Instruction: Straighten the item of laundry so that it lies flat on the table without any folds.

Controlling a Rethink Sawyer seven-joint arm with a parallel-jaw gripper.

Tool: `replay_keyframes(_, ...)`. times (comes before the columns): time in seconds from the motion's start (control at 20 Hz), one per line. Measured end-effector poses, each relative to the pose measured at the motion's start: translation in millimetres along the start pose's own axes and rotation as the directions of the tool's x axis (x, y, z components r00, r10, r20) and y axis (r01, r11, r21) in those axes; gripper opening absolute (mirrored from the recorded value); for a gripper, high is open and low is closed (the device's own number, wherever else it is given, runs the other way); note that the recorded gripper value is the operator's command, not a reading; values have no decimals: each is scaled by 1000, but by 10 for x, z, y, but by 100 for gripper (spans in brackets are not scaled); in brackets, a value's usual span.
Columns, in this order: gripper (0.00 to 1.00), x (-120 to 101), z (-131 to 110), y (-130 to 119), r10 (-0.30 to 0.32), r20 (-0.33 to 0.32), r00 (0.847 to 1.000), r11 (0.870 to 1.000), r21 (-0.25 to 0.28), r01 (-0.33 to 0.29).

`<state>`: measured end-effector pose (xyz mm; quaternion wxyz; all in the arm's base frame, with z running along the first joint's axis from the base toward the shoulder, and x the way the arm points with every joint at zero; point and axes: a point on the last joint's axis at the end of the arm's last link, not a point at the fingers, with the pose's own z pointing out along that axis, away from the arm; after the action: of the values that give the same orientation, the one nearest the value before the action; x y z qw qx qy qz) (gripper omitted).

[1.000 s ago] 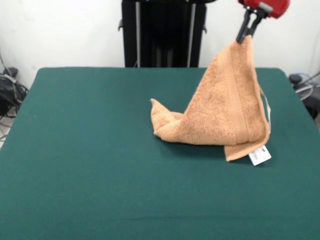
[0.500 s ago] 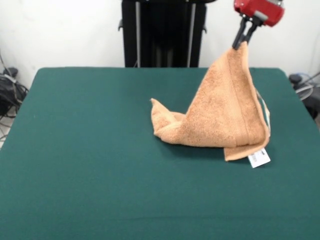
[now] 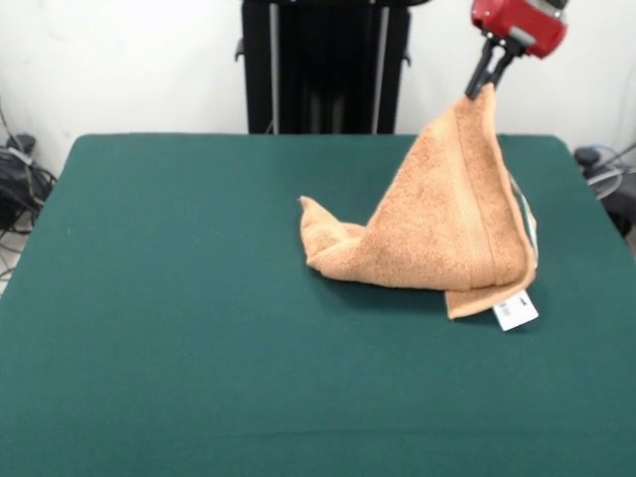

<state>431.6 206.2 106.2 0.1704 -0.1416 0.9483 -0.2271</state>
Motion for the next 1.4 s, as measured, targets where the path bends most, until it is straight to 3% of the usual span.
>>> replay_keyframes(0.4,0,99,-94,233,15,-1,1000,1000,14,-15)
replay_keyframes(1.4,0,92,-258,499,68,39,997,996,57,-70)
